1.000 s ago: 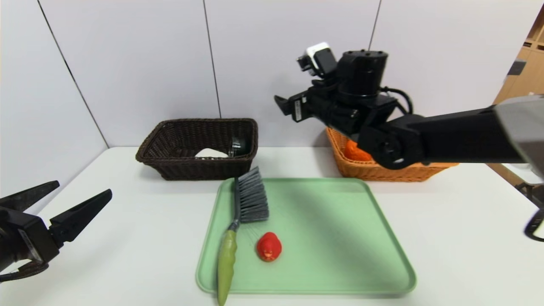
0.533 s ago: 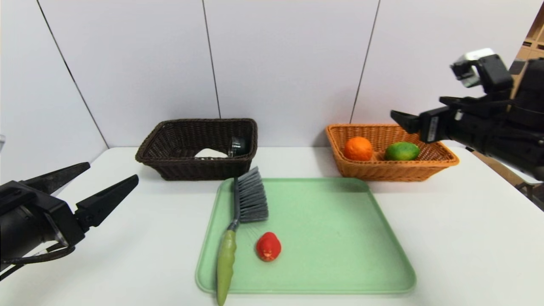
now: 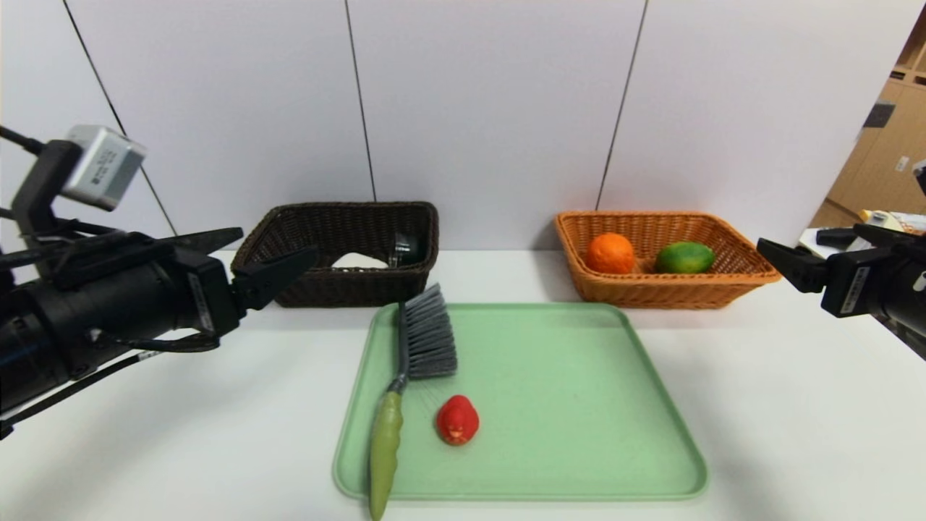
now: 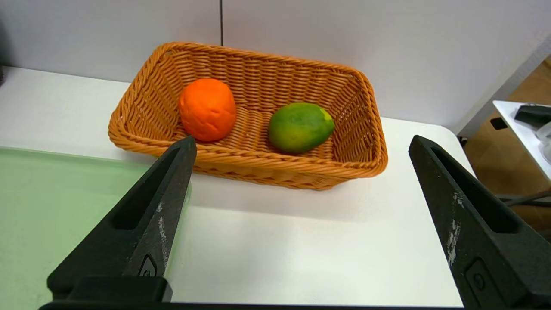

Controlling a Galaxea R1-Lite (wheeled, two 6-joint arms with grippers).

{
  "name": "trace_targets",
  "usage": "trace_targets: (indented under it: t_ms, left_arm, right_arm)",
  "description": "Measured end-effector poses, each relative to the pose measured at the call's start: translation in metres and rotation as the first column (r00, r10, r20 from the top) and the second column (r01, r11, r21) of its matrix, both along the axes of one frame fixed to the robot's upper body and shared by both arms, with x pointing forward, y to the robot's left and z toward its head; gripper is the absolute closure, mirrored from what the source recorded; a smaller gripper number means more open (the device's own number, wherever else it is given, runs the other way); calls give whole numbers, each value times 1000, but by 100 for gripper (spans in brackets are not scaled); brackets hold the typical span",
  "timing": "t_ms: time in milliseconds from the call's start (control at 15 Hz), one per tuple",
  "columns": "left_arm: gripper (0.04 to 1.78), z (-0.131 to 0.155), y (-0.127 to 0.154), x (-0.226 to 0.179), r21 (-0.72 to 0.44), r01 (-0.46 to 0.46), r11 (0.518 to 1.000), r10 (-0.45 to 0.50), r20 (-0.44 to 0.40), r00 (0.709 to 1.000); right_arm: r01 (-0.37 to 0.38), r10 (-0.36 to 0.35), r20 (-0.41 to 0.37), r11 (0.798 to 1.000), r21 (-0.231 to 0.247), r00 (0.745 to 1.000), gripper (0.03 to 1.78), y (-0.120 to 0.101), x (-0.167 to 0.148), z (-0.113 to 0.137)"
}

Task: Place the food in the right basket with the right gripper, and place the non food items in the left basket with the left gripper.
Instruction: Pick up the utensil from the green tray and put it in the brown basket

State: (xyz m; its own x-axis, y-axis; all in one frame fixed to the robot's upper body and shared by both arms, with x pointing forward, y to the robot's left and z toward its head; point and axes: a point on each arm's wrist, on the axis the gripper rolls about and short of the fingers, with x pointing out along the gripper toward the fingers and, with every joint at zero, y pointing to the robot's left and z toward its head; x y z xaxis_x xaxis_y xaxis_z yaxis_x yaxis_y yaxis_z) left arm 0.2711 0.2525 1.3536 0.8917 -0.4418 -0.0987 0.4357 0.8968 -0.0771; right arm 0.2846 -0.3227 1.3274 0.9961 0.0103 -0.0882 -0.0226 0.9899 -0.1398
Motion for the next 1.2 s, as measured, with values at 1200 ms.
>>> trace_targets:
  t_ms: [1200]
  left_arm:
    - [13,-65,-104,36,187,93,978,46,-627,778]
  right_arm:
    - [-17,17,-50,1000,-7,999,12,0,-5,-15]
